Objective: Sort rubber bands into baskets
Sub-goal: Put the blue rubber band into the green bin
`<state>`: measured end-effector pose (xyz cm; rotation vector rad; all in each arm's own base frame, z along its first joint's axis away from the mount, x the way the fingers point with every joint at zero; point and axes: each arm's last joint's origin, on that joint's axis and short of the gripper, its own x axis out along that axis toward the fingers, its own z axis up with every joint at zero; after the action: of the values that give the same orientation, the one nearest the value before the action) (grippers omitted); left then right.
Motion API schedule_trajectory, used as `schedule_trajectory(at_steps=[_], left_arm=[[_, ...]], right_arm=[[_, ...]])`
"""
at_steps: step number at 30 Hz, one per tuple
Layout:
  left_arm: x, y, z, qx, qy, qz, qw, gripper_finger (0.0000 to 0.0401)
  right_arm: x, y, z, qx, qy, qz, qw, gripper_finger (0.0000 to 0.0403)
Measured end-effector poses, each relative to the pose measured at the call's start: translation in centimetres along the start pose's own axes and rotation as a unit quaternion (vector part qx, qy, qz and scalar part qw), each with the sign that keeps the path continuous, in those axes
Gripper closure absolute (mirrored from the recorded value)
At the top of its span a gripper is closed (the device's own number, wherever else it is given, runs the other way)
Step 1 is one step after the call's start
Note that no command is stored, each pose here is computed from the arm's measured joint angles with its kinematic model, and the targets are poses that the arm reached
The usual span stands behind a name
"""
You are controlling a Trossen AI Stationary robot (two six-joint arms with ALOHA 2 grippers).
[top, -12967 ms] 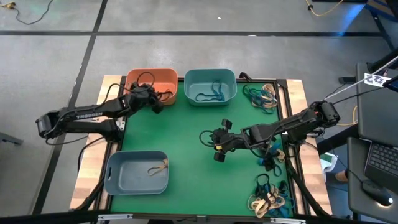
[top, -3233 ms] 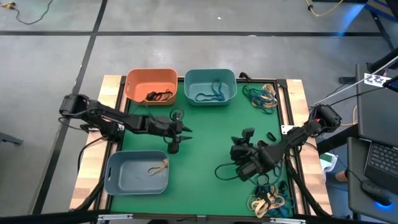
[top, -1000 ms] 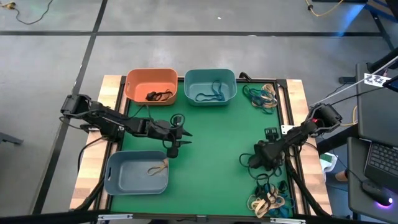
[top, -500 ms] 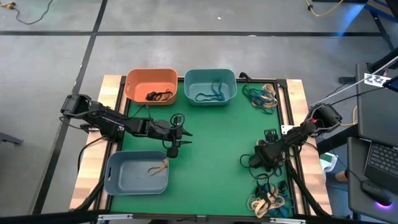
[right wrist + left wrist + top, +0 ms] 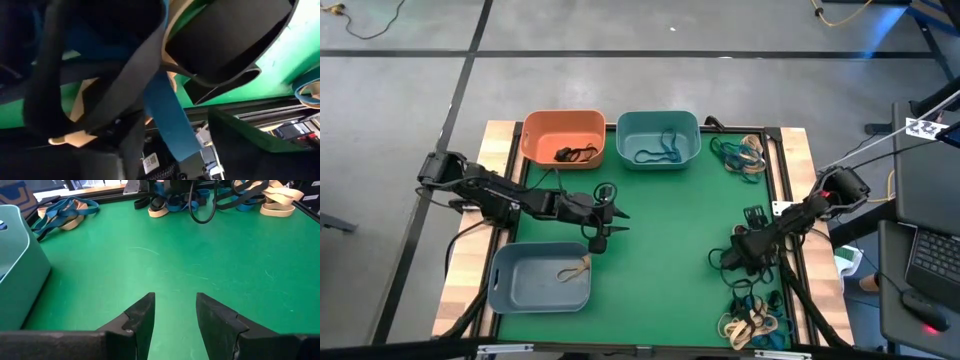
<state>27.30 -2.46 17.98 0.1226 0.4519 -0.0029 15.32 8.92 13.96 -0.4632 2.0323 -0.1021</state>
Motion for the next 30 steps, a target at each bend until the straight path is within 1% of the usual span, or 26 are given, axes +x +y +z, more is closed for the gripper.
schedule_trajectory(at_steps=[6,9,11,14,17,23,26,30], left_arm=[[0.0,0.0,0.0,0.003,0.0,0.0,1.0,0.026],[0.0,0.0,0.0,0.003,0.0,0.0,1.0,0.026],[0.0,0.0,0.0,0.003,0.0,0.0,1.0,0.026],[0.0,0.0,0.0,0.003,0.0,0.001,1.0,0.026],[0.0,0.0,0.0,0.002,0.0,0.001,1.0,0.026],[0.0,0.0,0.0,0.002,0.001,0.001,1.0,0.026],[0.0,0.0,0.0,0.002,0.001,0.001,1.0,0.026],[0.0,0.0,0.0,0.002,0.0,0.001,1.0,0.026]], right_arm=[[0.0,0.0,-0.1,0.001,0.005,0.004,1.0,0.0312],[-0.7,-0.1,-0.1,0.004,0.011,0.006,1.0,0.0372],[-1.6,-0.2,-0.1,0.003,0.013,0.003,1.0,0.0394],[-3.2,-0.4,0.0,0.008,-0.002,-0.009,1.0,0.0383],[-4.8,-0.5,0.2,0.008,-0.019,-0.006,1.0,0.0376],[-7.8,-1.0,-0.1,0.027,-0.037,-0.014,0.999,0.0399],[-9.6,-1.3,-0.1,0.04,-0.068,-0.03,0.996,0.0393],[-12.1,-1.8,0.4,0.059,-0.144,-0.053,0.986,0.0395]])
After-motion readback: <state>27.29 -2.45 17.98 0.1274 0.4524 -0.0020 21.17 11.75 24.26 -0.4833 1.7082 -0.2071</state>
